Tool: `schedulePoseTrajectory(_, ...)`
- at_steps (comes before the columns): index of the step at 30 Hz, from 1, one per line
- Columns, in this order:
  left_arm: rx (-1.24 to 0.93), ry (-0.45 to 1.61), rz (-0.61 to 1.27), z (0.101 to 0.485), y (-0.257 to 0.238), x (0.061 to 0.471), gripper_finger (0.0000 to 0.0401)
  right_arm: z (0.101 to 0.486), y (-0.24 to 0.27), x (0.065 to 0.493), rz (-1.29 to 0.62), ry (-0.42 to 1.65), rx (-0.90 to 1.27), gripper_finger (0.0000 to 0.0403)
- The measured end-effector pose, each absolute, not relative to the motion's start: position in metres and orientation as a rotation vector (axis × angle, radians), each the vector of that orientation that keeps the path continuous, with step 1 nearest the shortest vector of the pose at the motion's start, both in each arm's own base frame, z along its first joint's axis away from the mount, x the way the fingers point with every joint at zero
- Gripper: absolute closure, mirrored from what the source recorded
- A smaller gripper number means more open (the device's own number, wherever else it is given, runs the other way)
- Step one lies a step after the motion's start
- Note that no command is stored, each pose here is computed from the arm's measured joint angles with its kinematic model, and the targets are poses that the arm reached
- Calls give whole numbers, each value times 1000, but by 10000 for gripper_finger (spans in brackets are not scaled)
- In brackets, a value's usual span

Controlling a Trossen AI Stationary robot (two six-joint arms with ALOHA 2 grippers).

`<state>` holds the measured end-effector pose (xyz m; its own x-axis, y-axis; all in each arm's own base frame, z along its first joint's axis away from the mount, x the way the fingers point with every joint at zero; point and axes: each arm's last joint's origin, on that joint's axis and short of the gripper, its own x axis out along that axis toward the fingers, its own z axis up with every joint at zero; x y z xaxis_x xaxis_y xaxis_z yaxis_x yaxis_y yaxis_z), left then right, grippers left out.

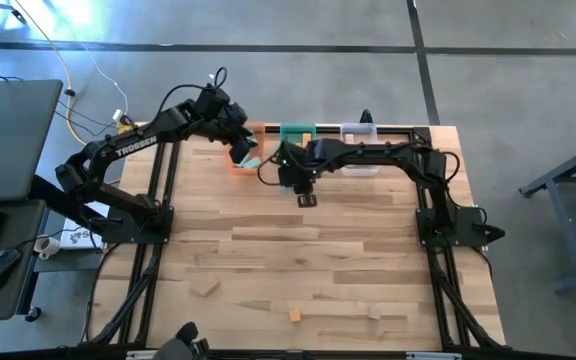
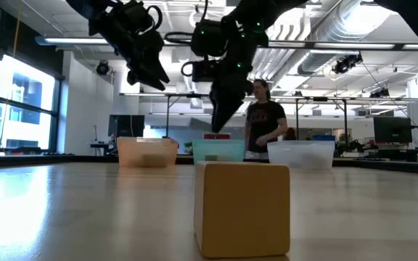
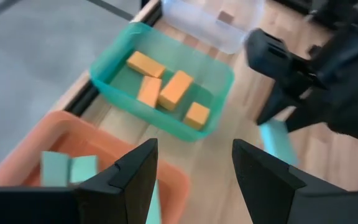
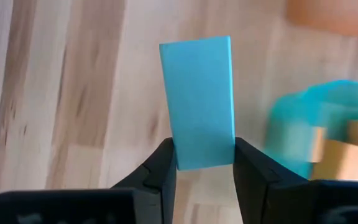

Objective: Sort & place blocks by color
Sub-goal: Put the light blue block into the orange bin

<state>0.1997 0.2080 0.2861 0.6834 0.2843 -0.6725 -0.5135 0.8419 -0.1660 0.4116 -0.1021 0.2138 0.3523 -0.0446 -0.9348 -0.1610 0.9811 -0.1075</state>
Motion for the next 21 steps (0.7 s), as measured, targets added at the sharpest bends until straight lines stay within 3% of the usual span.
schedulePoseTrajectory(6, -440, 646, 435, 287, 213, 194, 205, 234, -112, 416, 0, 1163, -156, 307)
schedulePoseTrajectory(17, -878, 521, 586, 287, 224, 180, 205, 273, -122, 426, -210, 1075, -269, 307)
schedulePoseTrajectory(21, -949, 497, 556, 288, 223, 182, 205, 277, -124, 429, -266, 1028, -287, 307)
